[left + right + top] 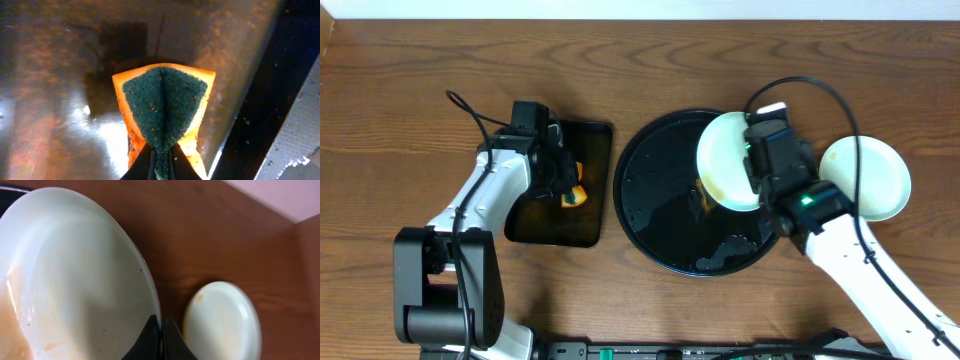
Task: Clean dirty plates on tray and stack at the side
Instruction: 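Return the sponge to the black tray with the left gripper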
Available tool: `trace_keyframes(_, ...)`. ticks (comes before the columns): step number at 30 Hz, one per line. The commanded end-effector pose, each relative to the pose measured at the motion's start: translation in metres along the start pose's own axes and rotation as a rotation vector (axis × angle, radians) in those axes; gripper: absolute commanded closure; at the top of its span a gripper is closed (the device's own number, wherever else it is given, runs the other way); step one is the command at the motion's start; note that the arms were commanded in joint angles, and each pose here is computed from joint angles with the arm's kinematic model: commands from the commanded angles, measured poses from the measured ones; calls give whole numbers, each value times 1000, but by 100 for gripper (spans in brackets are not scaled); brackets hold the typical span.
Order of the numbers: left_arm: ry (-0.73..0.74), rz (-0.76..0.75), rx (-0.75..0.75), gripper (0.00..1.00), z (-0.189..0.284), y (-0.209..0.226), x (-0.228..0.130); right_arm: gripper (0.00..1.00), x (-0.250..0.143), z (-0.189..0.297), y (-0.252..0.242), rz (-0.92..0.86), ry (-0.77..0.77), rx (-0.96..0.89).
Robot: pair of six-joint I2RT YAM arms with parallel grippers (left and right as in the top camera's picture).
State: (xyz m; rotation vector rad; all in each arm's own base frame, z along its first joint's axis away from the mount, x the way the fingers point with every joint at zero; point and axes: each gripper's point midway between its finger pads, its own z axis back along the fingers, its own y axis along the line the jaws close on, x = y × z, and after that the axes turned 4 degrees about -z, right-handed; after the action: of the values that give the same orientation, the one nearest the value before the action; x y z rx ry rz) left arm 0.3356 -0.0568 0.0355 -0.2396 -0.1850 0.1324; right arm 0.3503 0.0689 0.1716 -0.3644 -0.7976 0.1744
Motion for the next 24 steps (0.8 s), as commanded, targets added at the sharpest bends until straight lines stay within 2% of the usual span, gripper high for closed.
trace_keyframes(1, 19, -26, -77, 93, -4, -6, -5, 99, 18, 18, -23, 53, -71, -191)
trace_keyframes(6, 23, 14, -75, 92, -6, 10, -5, 99, 31, 33, -20, 89, -136, -257)
trace_keyframes(17, 61, 303, -55, 93, -24, 56, -17, 99, 35, 39, -17, 103, -156, -282)
trace_keyframes(19, 65, 291, -186, 93, -20, 37, -13, 99, 34, 39, -17, 104, -155, -283)
trace_keyframes(22, 39, 144, -490, 93, -2, -11, -5, 99, 34, 39, -17, 104, -155, -283)
trace_keyframes(24, 22, 112, -546, 93, 4, -22, -1, 99, 34, 39, -17, 104, -155, -283)
